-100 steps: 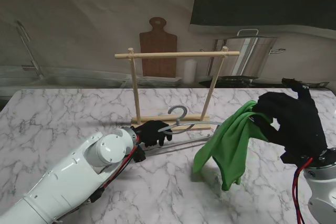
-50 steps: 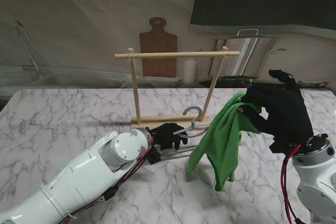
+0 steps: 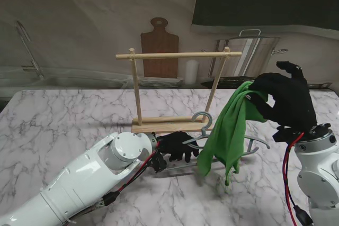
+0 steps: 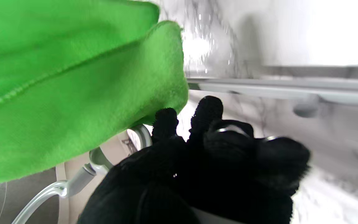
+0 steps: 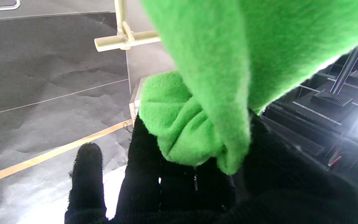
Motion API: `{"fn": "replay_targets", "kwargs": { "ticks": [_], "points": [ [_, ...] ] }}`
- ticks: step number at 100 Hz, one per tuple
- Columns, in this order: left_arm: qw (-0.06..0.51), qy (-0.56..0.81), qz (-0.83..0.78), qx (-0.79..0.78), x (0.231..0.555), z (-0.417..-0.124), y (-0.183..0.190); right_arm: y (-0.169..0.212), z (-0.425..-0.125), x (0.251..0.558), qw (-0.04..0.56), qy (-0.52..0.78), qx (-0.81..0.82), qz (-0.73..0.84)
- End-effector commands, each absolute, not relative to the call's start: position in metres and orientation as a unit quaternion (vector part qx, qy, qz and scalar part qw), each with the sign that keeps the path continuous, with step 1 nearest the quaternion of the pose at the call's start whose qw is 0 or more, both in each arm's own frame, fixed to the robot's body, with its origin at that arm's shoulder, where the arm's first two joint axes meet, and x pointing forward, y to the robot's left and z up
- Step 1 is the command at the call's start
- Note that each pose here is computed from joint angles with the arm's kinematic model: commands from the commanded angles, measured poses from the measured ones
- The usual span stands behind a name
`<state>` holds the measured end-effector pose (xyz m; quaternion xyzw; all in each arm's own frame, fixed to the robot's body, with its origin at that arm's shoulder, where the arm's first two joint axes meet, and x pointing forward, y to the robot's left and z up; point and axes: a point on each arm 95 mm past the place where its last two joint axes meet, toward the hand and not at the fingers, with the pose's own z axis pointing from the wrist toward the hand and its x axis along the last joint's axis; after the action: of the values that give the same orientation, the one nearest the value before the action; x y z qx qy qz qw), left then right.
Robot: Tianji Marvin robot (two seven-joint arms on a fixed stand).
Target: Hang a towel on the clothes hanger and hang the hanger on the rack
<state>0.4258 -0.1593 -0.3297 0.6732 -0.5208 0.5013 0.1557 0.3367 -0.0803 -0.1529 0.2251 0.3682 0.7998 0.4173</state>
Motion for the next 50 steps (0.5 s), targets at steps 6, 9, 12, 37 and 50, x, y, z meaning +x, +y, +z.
{"fn": "replay_targets", "kwargs": {
  "ticks": [6,9,12,37,50],
  "points": [
    [0.172,-0.535,0.481,0.673,0.419,-0.332,-0.158,-0.083,-0.151,0.341,0.416,0.363,0.226,0.803],
    [0.177,-0.535,0.477,0.674,0.419,-0.332,-0.158,-0.083,-0.150,0.342,0.414,0.363,0.226,0.804],
    [0.179,-0.537,0.474,0.675,0.418,-0.333,-0.158,-0.083,-0.149,0.343,0.414,0.362,0.225,0.804],
    [0.205,-0.536,0.453,0.683,0.413,-0.339,-0.157,-0.079,-0.145,0.349,0.400,0.369,0.214,0.812],
    [0.223,-0.536,0.444,0.683,0.411,-0.339,-0.158,-0.078,-0.145,0.352,0.392,0.368,0.216,0.815]
  ]
}}
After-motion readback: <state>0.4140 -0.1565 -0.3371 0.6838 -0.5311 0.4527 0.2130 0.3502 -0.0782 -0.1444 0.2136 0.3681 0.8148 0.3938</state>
